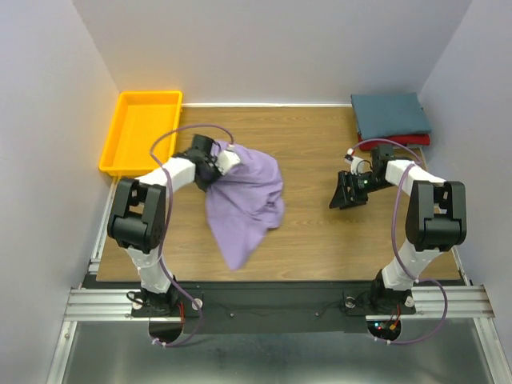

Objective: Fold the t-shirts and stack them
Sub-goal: Move the tshirt to the center of the board, then flatten the tshirt out

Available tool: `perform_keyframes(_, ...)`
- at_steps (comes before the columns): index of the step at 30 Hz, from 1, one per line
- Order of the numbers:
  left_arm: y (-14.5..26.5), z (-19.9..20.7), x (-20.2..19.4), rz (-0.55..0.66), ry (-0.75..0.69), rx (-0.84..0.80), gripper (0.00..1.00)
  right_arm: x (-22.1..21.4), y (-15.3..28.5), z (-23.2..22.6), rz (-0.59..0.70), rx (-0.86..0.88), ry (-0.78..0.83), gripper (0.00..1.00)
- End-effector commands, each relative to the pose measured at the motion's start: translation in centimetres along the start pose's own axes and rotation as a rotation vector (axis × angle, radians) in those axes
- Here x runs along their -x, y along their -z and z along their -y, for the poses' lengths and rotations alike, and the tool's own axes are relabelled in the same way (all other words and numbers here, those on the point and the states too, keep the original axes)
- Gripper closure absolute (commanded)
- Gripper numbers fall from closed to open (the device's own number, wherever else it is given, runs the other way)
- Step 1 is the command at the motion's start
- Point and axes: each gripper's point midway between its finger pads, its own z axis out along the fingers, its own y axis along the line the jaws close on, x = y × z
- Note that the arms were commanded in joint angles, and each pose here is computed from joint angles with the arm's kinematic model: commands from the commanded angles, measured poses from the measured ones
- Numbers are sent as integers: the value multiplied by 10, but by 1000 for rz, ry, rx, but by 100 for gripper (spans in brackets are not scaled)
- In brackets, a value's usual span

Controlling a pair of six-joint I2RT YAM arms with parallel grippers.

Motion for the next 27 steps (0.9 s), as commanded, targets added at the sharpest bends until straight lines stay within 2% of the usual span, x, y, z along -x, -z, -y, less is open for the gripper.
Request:
perform_keyframes(1, 35, -37, 16, 23, 45, -2, 73, 17, 10, -11, 50, 22, 56, 38)
perform_keyframes(2, 51, -33, 32, 76, 44, -25, 39, 17, 9, -11, 51, 27, 55, 38)
perform_keyframes(3, 63, -17, 48, 144, 52, -108, 26, 17, 10, -13, 55, 37, 57, 39)
perform_keyframes(4, 81, -8, 61, 199, 58, -133, 18, 16, 9, -14, 55, 45, 60, 39)
perform_keyframes(7, 94, 35, 72, 227, 37, -230, 18, 18, 8, -15, 66, 54, 62, 40)
perform_keyframes(11, 88, 73, 51, 150, 42, -260, 18, 29, 8, -18, 95, 74, 67, 41)
perform_keyframes(12, 81, 81, 35, 96, 47, -263, 18, 34, 6, -19, 108, 82, 66, 41)
perform_keyframes(16, 73, 89, 4, 10, 53, -240, 18, 56, -6, -31, 128, 100, 95, 39)
perform_keyframes(18, 72, 80, 5, 33, 60, -175, 17, 71, -17, -46, 127, 115, 116, 38)
perform_keyframes(21, 71, 68, 28, 95, 67, -136, 15, 87, -36, -48, 125, 130, 111, 38)
perform_keyframes(24, 72, 50, 83, 179, 22, -88, 14, 105, -45, -47, 128, 146, 72, 40)
perform_keyframes(27, 56, 57, 120, 207, -7, -99, 15, 112, -47, -43, 136, 125, 68, 41)
